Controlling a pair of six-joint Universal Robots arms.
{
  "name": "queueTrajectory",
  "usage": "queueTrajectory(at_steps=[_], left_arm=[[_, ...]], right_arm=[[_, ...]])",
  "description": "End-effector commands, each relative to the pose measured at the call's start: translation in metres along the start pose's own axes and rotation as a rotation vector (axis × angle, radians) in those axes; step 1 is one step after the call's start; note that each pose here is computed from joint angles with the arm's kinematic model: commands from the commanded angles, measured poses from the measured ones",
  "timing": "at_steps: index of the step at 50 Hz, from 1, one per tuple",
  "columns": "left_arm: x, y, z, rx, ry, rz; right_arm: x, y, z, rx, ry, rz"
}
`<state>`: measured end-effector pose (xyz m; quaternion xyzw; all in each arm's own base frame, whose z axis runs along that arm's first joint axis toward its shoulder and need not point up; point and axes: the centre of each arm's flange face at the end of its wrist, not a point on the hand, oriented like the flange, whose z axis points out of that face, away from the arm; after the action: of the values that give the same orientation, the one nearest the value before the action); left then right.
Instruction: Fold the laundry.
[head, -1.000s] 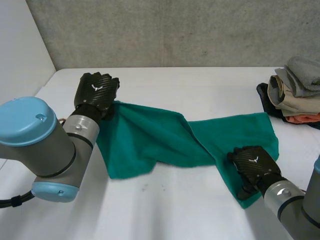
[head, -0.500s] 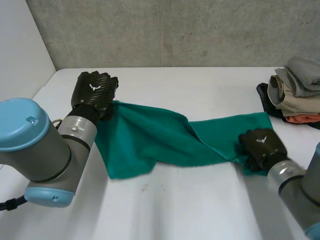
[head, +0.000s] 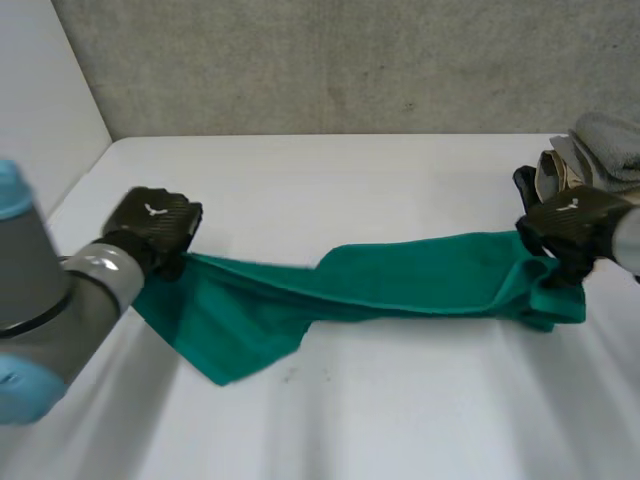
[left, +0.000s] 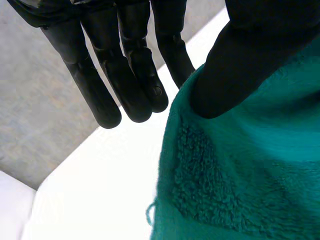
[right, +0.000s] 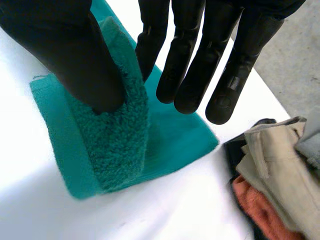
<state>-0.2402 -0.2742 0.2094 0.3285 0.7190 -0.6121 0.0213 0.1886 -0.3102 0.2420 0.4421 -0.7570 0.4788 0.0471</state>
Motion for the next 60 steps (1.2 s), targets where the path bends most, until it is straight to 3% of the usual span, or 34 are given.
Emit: queueTrajectory(at_steps=[1,6,7,11,15,18,24,33,41,48,52,56,60], left_arm=[[-0.023,-0.023,0.079,0.205,-0.162,0.106],[-0.062,-0.094,0.099,0.541,-0.37,0.121],[-0.076,-0.117,0.098,0.659,-0.447,0.118],[-0.093,-0.155,0.086,0.85,-0.567,0.109],[-0.097,-0.157,0.079,0.833,-0.592,0.088],[-0.093,-0.141,0.078,0.762,-0.563,0.085],[-0.064,-0.082,0.073,0.569,-0.458,0.09],[-0.02,-0.007,0.067,0.357,-0.321,0.091],[0.019,0.065,0.066,0.153,-0.205,0.1],[-0.004,0.059,0.034,0.112,-0.247,0.113],[-0.02,0.048,0.003,0.071,-0.265,0.15],[-0.013,0.046,-0.035,-0.032,-0.158,0.219],[0.0,0.056,-0.075,-0.229,0.024,0.291]], right_arm=[[0.031,-0.036,0.062,0.202,0.282,-0.103],[0.082,-0.093,0.063,0.566,0.612,-0.153],[0.096,-0.112,0.056,0.7,0.707,-0.149],[0.122,-0.148,0.022,0.969,0.869,-0.122],[0.125,-0.155,0.012,1.031,0.833,-0.086],[0.114,-0.152,0.015,1.026,0.713,-0.075],[0.084,-0.129,0.031,0.95,0.444,-0.068],[0.039,-0.027,0.079,0.678,0.104,0.028],[-0.005,0.05,0.098,0.469,-0.009,0.039],[-0.04,0.069,0.074,0.31,-0.133,0.007],[-0.047,0.062,0.04,0.189,-0.234,0.038],[-0.046,0.05,-0.005,0.046,-0.333,0.106],[-0.044,0.052,-0.04,-0.139,-0.397,0.121]])
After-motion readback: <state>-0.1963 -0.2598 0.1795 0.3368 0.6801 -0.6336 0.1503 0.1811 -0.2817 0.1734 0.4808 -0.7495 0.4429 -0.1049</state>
